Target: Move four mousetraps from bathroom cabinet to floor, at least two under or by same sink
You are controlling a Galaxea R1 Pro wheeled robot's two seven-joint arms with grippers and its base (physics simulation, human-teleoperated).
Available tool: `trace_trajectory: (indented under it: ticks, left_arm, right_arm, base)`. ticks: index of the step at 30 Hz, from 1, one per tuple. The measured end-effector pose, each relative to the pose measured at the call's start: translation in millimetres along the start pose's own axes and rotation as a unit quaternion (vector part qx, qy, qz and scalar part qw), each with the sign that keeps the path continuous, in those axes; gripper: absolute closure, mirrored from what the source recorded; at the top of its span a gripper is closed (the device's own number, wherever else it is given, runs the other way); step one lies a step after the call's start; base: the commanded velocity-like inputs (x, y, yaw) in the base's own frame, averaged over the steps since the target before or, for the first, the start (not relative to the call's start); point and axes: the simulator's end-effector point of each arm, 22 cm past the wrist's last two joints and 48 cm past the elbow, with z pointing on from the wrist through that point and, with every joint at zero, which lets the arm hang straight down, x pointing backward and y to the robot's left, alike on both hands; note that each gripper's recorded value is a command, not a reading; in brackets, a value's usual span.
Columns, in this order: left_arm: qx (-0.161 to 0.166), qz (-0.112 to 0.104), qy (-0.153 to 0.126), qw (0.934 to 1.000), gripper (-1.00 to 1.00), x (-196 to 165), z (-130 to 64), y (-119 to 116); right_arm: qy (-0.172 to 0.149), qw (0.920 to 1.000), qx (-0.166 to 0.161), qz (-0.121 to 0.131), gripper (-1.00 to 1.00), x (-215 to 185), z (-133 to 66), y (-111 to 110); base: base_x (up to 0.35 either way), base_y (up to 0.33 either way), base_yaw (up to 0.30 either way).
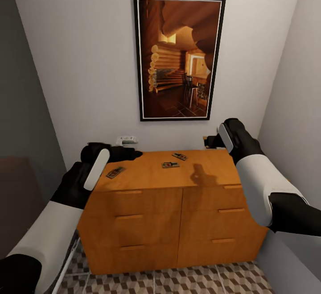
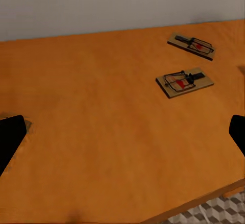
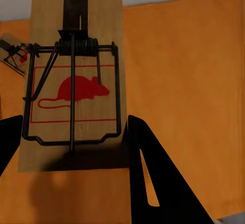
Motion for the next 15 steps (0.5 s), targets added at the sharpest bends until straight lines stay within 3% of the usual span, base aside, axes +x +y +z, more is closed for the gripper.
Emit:
trace_trajectory:
  ticks: [2,3,10,15]
  left_arm:
    - [-0.017,0.004,0.001,0.9998,-1.0,1,-0.6,12]
    - [-0.159,0.046,-0.005,0.9862,-1.0,-5,-12.5,79]
    - [-0.13,0.058,0.009,0.9897,-1.0,3,-23.1,122]
    - [-0.095,0.06,0.02,0.9935,-1.0,10,-29.9,137]
  right_arm:
    - [-0.004,1.0,0.0,0.0,1.0,-3,-1.7,0]
    - [-0.004,1.0,0.0,0.0,1.0,-3,-1.8,1]
    - [-0.004,1.0,0.001,0.001,1.0,-3,-1.8,-2]
    - [-0.004,1.0,0.002,0.001,1.0,-3,-1.7,-3]
  base:
    - [0.0,0.0,0.0]
    - [0.0,0.0,0.0]
    - [0.0,0.0,0.0]
    - [0.0,0.0,0.0]
